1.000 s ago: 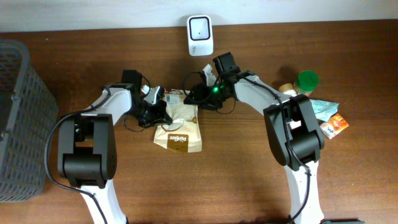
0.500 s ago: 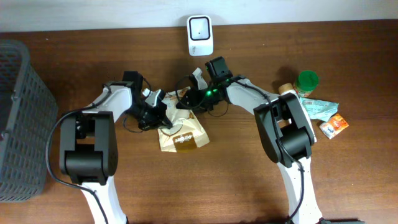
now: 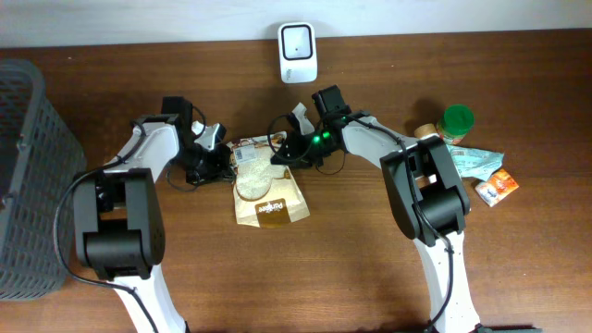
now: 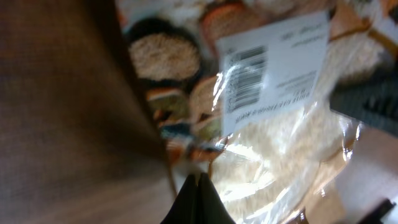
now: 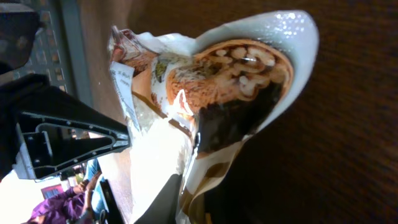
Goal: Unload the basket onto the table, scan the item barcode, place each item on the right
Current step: 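Grasp the brown snack bag edges with both grippers, then lift the snack bag with the right gripper toward the white scanner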
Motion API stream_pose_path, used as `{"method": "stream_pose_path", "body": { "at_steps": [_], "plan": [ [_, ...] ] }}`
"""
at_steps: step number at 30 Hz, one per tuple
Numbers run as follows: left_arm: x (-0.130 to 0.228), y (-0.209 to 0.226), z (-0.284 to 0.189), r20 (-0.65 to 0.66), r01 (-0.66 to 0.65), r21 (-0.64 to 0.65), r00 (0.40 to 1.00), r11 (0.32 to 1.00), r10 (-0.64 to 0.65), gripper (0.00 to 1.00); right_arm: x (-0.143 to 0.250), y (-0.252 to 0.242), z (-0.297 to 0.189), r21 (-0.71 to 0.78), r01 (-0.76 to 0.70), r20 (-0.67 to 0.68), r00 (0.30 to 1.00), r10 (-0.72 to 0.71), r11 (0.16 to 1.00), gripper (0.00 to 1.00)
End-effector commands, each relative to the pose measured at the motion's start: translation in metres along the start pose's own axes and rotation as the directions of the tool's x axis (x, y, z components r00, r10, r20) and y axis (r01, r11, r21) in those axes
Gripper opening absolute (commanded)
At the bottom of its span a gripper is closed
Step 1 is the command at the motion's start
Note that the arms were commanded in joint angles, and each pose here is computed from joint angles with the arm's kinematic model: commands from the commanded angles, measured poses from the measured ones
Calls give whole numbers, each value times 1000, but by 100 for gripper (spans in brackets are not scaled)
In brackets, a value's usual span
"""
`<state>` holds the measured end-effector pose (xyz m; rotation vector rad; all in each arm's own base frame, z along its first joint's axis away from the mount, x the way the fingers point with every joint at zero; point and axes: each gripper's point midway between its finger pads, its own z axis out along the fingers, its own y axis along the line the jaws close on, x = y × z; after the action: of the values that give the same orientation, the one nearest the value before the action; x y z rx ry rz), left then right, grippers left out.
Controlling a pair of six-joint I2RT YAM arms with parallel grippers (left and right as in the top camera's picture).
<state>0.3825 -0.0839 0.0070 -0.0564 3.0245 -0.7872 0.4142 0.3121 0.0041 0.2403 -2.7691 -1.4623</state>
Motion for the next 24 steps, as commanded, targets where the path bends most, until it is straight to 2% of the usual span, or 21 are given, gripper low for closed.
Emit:
{"method": "stream_pose_path", "body": {
  "at_steps": [1, 5, 7, 13, 14, 16, 20, 22, 24],
  "plan": [
    [4, 0, 7, 9, 3, 29, 1000, 1000, -3, 0, 14, -43, 12, 114, -56, -16, 998, 58, 992, 18],
    [14, 9, 22, 10, 24, 27, 1000, 999, -24, 0, 14, -40, 18, 122, -37, -15, 999, 39, 992, 27],
    [16, 9, 23, 7, 26, 27, 1000, 999, -26, 0, 20, -26, 40, 129, 33, -30, 999, -29, 991, 31],
    [16, 9, 23, 6, 27, 27, 1000, 999, -27, 0, 32, -9, 64, 110, 92, -60, 995, -86, 990, 32],
    [16, 9, 23, 6, 26, 27, 1000, 999, -26, 0, 33, -11, 64, 112, 86, -65, 995, -79, 990, 31],
    [16, 10, 23, 6, 26, 26, 1000, 999, -26, 0, 30, -15, 58, 112, 70, -60, 996, -64, 991, 21],
    [16, 12, 23, 8, 26, 10, 1000, 1000, -26, 0, 22, -18, 35, 33, 44, -56, 998, -42, 998, 14],
    [15, 13, 23, 12, 24, 7, 1000, 1000, -24, 0, 20, -16, 25, -5, 51, -55, 997, -51, 999, 7],
    [6, 13, 10, 19, 3, -13, 1000, 1000, -3, 0, 18, -2, 8, -12, 106, -48, 993, -107, 994, 5]
  ]
}}
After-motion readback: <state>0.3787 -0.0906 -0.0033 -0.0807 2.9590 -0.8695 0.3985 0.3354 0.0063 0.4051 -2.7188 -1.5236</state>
